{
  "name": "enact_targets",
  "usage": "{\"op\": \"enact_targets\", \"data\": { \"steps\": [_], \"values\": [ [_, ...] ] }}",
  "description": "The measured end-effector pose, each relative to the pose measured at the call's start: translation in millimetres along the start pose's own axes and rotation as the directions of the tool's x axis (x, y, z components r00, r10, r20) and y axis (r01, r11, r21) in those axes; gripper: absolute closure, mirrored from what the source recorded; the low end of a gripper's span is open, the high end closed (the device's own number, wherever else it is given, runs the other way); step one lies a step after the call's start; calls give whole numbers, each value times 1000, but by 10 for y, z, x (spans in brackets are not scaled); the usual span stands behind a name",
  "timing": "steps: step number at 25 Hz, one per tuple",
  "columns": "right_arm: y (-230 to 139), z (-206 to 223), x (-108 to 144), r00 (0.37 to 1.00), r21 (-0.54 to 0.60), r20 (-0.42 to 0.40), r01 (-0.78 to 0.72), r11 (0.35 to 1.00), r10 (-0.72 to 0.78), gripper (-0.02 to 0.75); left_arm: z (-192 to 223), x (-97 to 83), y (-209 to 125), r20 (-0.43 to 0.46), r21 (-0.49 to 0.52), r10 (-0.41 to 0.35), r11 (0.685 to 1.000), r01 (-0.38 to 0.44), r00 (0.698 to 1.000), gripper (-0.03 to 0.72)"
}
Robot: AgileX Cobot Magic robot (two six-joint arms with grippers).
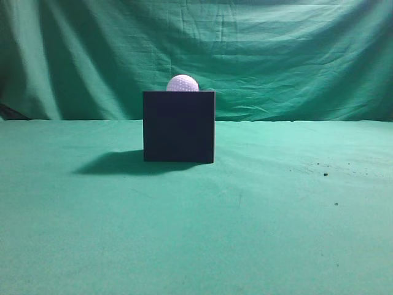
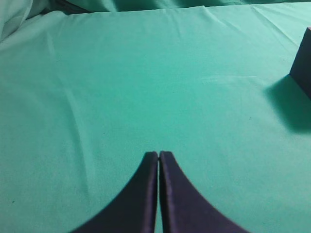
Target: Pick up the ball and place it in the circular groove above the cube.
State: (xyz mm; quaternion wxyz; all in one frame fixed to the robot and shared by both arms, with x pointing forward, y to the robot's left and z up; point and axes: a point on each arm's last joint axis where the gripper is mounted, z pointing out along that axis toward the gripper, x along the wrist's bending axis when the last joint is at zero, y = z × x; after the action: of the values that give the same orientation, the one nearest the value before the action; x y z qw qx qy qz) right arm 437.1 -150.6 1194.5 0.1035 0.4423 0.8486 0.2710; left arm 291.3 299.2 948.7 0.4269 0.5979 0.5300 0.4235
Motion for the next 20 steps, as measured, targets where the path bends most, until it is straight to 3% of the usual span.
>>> {"op": "enact_targets", "data": {
  "steps": [4,13,16,20],
  "values": [
    [-477,-161,-40,999,-45,38,-25,999,27,738,0,0,0,0,0,0,1000,0,1000,688],
    [-1473,-197,-47,996,-279,-13,-91,956,91,738,0,0,0,0,0,0,1000,0,1000,688],
    [-1695,-217,-36,995,-299,-37,-102,949,95,738,0,0,0,0,0,0,1000,0,1000,688],
    [-1847,-245,-68,997,-345,-3,-75,935,79,738,0,0,0,0,0,0,1000,0,1000,688]
  ]
}}
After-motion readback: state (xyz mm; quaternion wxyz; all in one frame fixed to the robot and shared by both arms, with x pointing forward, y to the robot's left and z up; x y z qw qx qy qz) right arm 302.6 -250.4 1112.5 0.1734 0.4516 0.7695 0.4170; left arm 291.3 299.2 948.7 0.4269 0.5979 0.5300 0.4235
